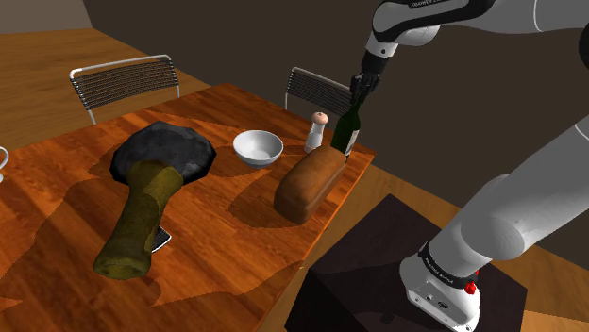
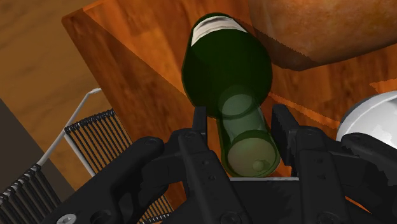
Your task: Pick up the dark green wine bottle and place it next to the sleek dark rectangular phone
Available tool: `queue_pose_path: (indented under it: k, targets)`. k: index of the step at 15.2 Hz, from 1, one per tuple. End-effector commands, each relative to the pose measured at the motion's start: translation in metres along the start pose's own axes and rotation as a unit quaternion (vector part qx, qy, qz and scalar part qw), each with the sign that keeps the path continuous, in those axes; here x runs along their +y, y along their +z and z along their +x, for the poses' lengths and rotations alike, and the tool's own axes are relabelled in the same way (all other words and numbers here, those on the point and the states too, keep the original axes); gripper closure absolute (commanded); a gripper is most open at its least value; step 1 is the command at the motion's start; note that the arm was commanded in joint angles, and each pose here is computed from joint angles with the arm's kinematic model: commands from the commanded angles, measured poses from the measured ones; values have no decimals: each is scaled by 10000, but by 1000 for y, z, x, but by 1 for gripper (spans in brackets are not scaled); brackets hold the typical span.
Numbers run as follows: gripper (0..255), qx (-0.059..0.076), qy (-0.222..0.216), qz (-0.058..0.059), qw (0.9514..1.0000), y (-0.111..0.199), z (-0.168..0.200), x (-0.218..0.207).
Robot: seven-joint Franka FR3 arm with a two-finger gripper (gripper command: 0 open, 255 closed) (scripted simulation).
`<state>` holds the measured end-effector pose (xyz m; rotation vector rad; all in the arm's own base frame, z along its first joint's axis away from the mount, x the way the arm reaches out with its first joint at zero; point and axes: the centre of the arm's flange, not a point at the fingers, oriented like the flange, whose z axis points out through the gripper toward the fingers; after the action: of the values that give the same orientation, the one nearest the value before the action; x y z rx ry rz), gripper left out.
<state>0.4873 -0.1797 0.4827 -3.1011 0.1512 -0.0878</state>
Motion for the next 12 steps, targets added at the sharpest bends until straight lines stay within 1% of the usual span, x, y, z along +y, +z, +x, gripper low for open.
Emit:
queue_pose_path:
  k: [1, 4, 12]
  targets:
    - [255, -3, 1, 0, 10000, 0, 0, 0]
    - [255, -2, 1, 0, 10000, 0, 0, 0]
    - [255, -2, 1, 0, 10000, -42, 2, -2]
